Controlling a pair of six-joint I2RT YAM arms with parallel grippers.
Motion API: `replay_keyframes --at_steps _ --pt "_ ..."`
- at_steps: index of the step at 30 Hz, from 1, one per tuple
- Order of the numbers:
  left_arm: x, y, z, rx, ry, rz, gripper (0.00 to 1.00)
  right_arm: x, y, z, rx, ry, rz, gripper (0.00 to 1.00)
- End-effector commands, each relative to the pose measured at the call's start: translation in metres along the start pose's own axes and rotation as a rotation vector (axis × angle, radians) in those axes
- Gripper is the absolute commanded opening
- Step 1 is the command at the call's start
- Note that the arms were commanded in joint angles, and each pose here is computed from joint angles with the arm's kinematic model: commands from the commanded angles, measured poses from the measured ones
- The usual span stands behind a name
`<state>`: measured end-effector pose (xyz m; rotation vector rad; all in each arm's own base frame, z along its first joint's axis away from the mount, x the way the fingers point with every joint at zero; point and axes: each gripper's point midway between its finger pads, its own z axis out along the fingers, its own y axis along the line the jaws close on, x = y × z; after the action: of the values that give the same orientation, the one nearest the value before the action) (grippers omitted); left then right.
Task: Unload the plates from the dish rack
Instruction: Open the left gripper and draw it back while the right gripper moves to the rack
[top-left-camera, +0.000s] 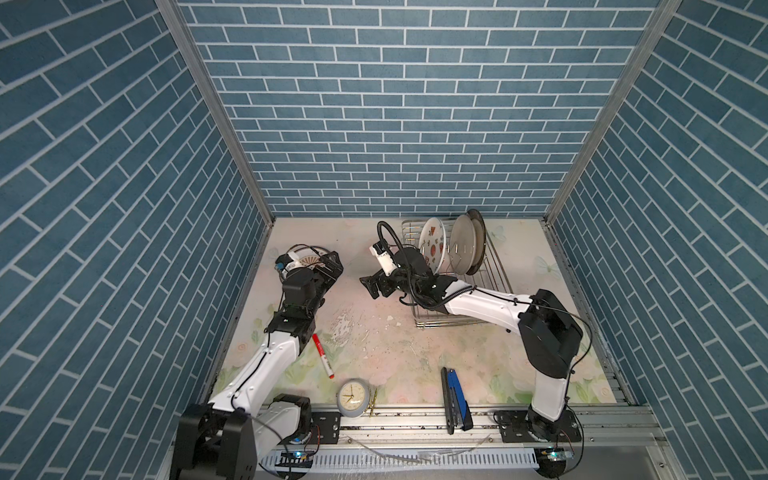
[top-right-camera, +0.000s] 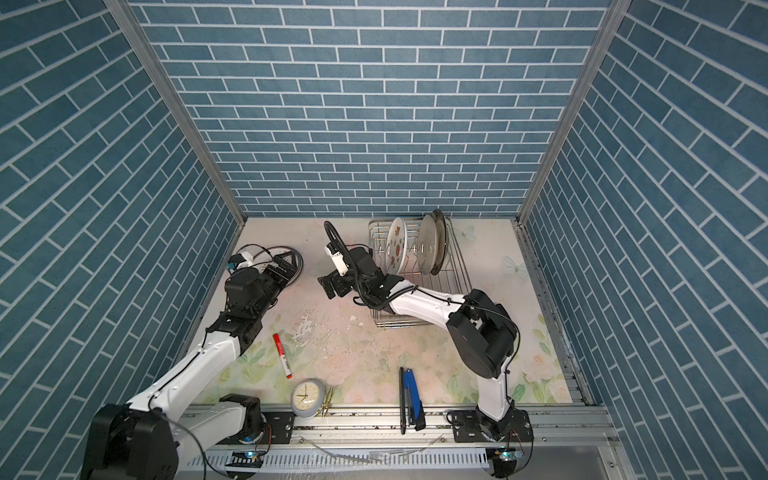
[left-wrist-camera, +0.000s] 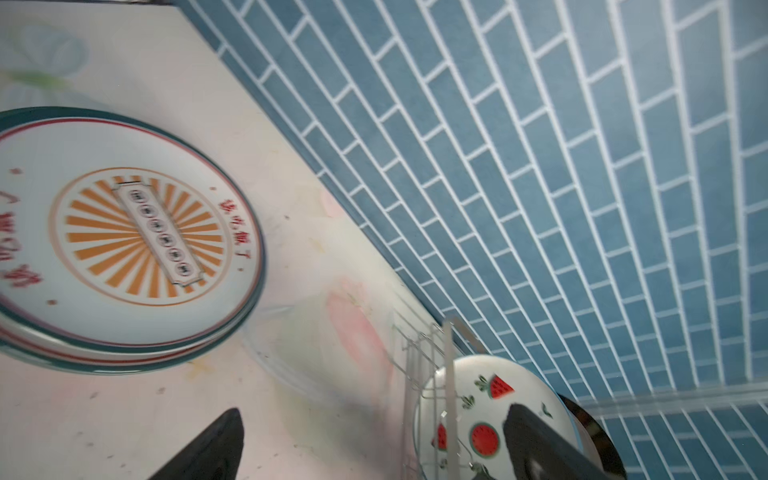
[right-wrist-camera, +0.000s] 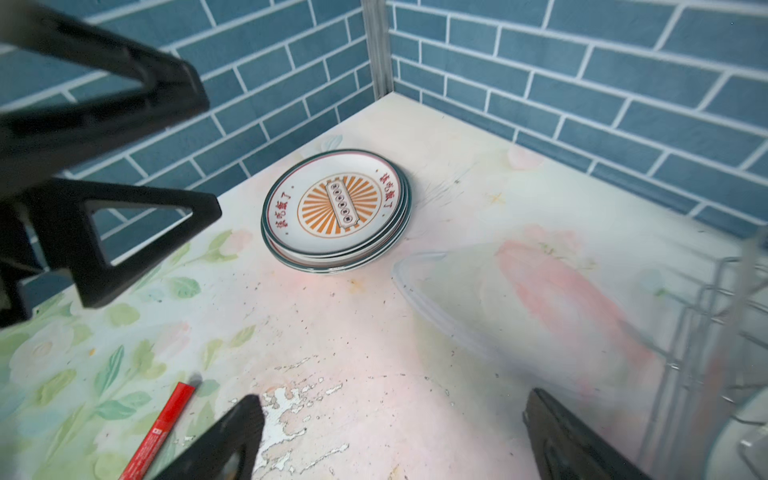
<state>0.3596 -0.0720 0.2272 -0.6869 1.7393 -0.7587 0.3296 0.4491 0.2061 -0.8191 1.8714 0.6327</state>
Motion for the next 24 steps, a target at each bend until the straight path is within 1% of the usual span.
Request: replay_keyframes --at_steps 1,3,4,7,9,11,14,18,21,24 --pt "0.016 -0.012 -0.015 0.044 -0.002 0.116 1.0 -0.009 -0.037 -0.029 0.207 -0.033 0.016 0.99" --pt "0.029 -0.031 -0.026 0.138 0.003 0.153 1.0 -0.013 -0.044 -0.046 0.244 -0.067 0.029 0.99" --pt "0.038 -0.044 -0.031 0.205 0.01 0.169 1.0 -0.015 -0.047 -0.054 0.259 -0.084 0.032 0.99" --pt "0.064 -0.077 -0.042 0.388 0.076 0.182 1.0 -0.02 -0.062 -0.08 0.34 -0.119 0.033 0.99" --pt "0.079 -0.095 -0.049 0.477 0.117 0.194 1.0 -0.023 -0.072 -0.097 0.391 -0.136 0.025 0.99" --pt "0.095 -0.114 -0.056 0.562 0.178 0.23 1.0 -0.027 -0.084 -0.115 0.452 -0.155 0.018 0.99" --pt "0.116 -0.135 -0.067 0.632 0.244 0.281 1.0 -0.031 -0.106 -0.138 0.543 -0.165 0.015 0.99" --pt "0.132 -0.15 -0.076 0.669 0.251 0.328 1.0 -0.029 -0.137 -0.16 0.611 -0.148 0.036 0.99" --pt "0.144 -0.161 -0.079 0.713 0.264 0.348 1.0 -0.028 -0.163 -0.178 0.638 -0.151 0.088 0.99" --pt "0.159 -0.174 -0.08 0.738 0.309 0.384 1.0 -0.031 -0.186 -0.201 0.692 -0.162 0.137 0.99"
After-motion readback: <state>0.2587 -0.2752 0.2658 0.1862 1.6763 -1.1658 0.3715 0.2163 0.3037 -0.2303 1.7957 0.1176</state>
